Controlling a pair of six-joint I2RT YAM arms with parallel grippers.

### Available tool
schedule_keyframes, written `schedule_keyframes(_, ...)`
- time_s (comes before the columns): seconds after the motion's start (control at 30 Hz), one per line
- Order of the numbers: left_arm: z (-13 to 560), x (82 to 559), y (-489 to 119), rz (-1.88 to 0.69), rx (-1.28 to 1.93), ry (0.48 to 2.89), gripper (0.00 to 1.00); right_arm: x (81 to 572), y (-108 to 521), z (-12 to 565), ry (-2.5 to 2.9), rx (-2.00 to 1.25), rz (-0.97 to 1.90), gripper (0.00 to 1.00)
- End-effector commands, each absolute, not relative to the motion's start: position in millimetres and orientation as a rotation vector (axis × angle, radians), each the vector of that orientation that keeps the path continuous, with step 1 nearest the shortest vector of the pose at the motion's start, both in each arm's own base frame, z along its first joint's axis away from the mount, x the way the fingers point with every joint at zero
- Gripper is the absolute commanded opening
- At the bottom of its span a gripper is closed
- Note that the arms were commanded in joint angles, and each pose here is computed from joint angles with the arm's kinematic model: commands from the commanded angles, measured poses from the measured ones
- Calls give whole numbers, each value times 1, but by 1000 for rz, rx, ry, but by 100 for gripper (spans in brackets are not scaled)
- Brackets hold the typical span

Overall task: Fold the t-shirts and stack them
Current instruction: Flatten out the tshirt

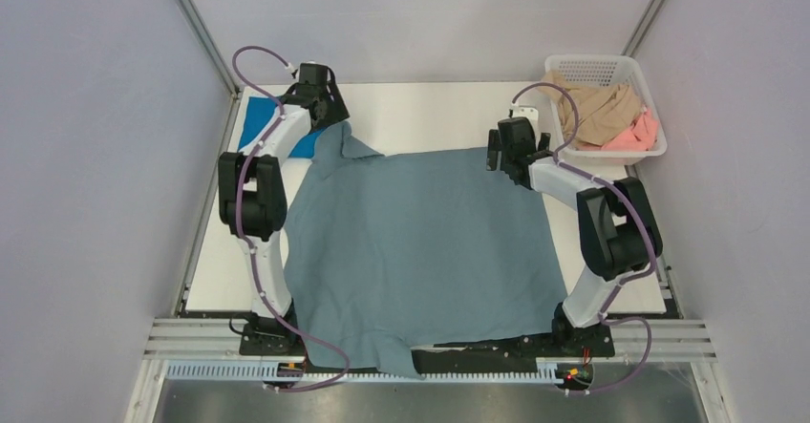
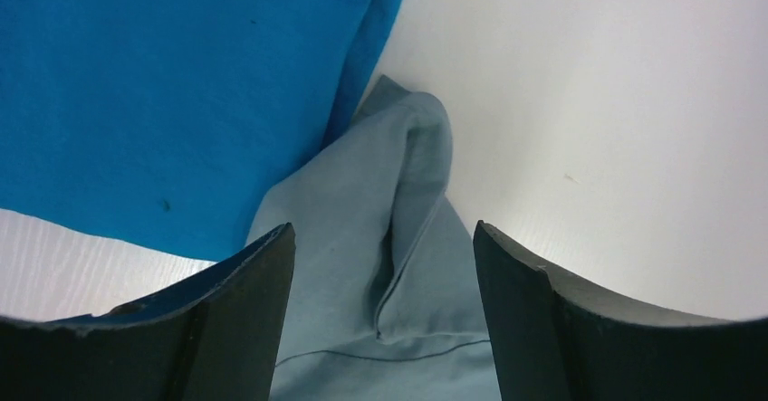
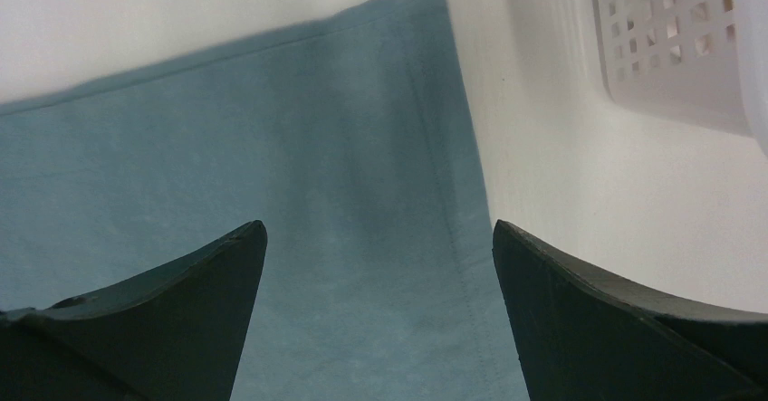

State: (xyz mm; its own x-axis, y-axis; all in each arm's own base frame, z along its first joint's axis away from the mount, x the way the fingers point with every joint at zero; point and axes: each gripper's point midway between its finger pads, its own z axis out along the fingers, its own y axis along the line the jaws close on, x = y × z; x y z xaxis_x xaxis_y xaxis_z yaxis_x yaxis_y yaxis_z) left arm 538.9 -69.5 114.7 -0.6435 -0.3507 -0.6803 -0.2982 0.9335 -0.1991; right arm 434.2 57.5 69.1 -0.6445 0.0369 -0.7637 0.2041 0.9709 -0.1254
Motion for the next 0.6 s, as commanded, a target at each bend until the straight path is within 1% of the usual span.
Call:
schedule_keyframes(0.0, 176, 526, -85, -97, -396, 2185, 79, 428, 64, 112, 2139, 246, -122, 98)
schedule_keyframes(0.1, 180, 507, -100, -124, -387, 2169, 80, 394, 69, 107, 2142, 275, -32, 98)
schedule_keyframes(0.17, 175, 491, -107, -115, -394, 2173, 80, 364, 73, 94, 2155, 279, 1, 98)
schedule_keyframes(0.3, 171, 463, -120, -154, -395, 2189, 81, 327, 86, 92, 2106, 303, 88, 98)
schedule_keyframes(0.43, 161, 446, -124, -156, -368, 2196, 82, 312, 93, 82, 2111, 267, 129, 98)
schedule_keyframes(0.57, 137, 443, -118, -111, -400, 2229, 82, 317, 95, 78, 2126, 245, 112, 98)
